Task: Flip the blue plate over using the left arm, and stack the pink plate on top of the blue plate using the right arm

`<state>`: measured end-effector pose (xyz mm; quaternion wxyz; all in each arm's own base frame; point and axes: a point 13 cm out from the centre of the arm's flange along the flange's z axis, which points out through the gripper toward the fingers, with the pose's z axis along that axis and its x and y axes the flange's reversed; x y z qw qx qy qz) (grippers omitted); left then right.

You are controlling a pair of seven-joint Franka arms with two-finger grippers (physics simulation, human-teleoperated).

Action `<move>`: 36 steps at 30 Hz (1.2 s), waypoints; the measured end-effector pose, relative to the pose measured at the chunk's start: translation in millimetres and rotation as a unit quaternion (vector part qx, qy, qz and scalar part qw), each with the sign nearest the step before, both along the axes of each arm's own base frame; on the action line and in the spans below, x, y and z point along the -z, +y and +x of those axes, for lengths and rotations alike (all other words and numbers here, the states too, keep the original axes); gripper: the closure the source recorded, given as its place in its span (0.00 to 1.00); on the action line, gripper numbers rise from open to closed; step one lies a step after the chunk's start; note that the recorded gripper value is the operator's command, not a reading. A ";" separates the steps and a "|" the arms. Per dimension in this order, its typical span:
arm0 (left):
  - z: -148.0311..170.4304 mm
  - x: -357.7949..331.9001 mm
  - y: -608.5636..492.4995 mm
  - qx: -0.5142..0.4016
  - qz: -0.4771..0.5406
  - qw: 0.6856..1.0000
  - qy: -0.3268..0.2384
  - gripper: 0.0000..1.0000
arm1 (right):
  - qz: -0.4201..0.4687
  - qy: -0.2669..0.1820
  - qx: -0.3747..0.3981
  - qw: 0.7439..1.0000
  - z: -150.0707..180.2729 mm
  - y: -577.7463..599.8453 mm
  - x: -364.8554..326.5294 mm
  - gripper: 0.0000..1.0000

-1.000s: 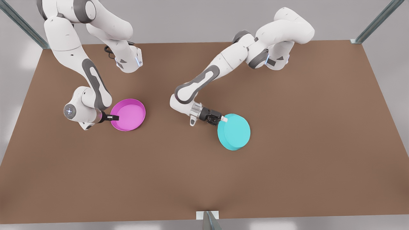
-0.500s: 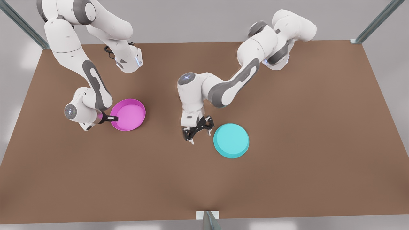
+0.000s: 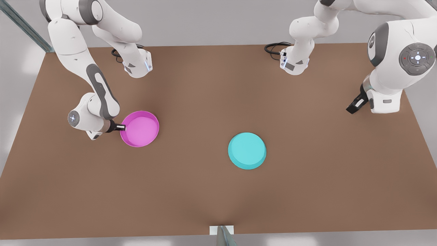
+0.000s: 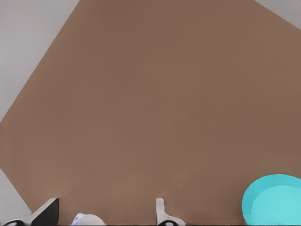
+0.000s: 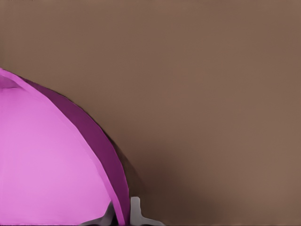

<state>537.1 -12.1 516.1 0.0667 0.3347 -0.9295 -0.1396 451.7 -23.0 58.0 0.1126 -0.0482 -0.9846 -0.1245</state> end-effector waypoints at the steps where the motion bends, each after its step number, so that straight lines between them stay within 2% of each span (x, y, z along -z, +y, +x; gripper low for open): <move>1: -4.3 4.7 -1.3 0.025 -0.014 1.000 0.014 0.00 | 0.009 -0.001 0.007 1.000 1.4 3.3 -4.1 0.79; 6: -10.2 10.7 -9.4 0.137 -0.064 0.987 0.047 0.00 | 0.042 0.000 0.013 0.999 2.0 22.4 -14.1 0.79; 12: -10.2 10.5 -11.0 0.235 -0.094 0.965 0.064 0.00 | 0.126 -0.050 -0.049 0.990 61.1 147.7 -79.3 0.79; 16: -10.1 10.2 -10.8 0.283 -0.106 0.950 0.072 0.00 | 0.173 -0.072 -0.108 0.976 85.7 264.0 -114.7 0.79; 24: -9.3 11.9 -7.6 0.349 -0.124 0.925 0.086 0.00 | 0.207 -0.108 -0.149 0.961 132.9 470.7 -111.3 0.79; 28: -9.0 11.8 -5.8 0.372 -0.130 0.915 0.089 0.00 | 0.202 -0.123 -0.133 0.963 153.8 522.6 -101.3 0.79; 36: -8.4 12.3 -6.2 0.406 -0.138 0.898 0.095 0.00 | 0.194 -0.127 -0.064 0.971 163.3 578.6 -74.3 0.79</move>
